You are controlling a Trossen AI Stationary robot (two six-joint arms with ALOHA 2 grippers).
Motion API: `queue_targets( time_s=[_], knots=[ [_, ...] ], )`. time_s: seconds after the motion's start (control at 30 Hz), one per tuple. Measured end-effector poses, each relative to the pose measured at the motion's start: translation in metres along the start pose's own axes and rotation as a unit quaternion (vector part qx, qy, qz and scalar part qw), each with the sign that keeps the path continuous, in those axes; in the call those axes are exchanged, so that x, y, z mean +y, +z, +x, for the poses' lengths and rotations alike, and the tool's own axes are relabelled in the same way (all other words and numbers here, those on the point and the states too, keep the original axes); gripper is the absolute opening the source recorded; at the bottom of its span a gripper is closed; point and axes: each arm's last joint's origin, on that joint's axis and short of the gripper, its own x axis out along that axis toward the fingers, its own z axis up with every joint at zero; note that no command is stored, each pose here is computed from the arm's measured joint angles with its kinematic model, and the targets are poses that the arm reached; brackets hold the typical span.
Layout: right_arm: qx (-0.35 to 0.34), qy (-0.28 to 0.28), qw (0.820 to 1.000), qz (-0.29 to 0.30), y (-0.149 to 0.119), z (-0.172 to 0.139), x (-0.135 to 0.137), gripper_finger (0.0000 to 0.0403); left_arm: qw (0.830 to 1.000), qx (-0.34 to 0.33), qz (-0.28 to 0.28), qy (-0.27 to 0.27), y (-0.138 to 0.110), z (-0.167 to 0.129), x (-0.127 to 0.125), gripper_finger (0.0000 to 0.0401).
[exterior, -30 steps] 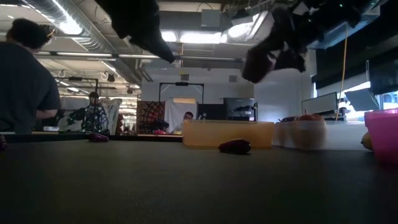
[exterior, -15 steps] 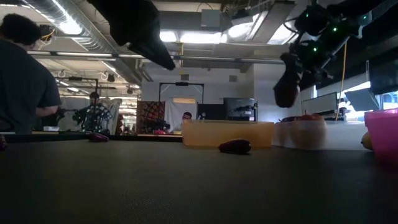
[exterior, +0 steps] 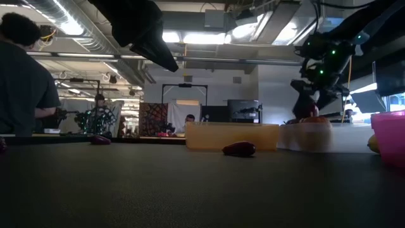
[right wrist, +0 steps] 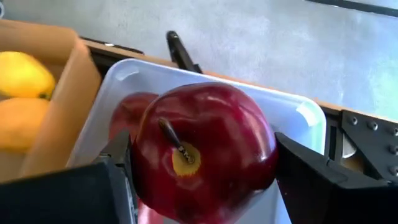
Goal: Sort produce into baskets
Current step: Put the red apple into the white bin
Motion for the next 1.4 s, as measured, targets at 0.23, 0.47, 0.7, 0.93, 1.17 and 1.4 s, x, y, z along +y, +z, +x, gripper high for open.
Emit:
queue_targets(
  time_s=[0.23, 0.47, 0.7, 0.93, 1.17, 1.4],
  knots=[
    [0.002, -0.001, 1.000, 0.002, 0.002, 0.014, -0.001, 0.0230, 1.000, 0.000, -0.001, 0.000, 0.000, 0.000, 0.000, 0.0359],
    [0.034, -0.019, 0.999, -0.037, -0.003, 0.023, -0.002, 0.0230, 1.000, 0.000, -0.002, 0.000, 0.000, 0.000, 0.000, 0.0359],
    [0.035, -0.019, 0.998, -0.039, -0.003, 0.028, -0.001, 0.0230, 1.000, 0.000, -0.003, 0.000, 0.000, 0.000, 0.000, 0.0359],
    [0.059, -0.023, 0.997, -0.044, -0.008, 0.035, 0.000, 0.0244, 1.000, 0.000, -0.004, 0.000, 0.000, 0.000, 0.000, 0.0359],
    [0.050, -0.015, 0.998, -0.041, -0.006, 0.034, 0.000, 0.0297, 1.000, 0.000, -0.004, 0.000, 0.000, 0.000, 0.000, 0.0359],
    [0.050, -0.013, 0.998, -0.041, -0.006, 0.034, 0.000, 0.0293, 1.000, 0.000, -0.004, 0.000, 0.000, 0.000, 0.000, 0.0359]
  ],
)
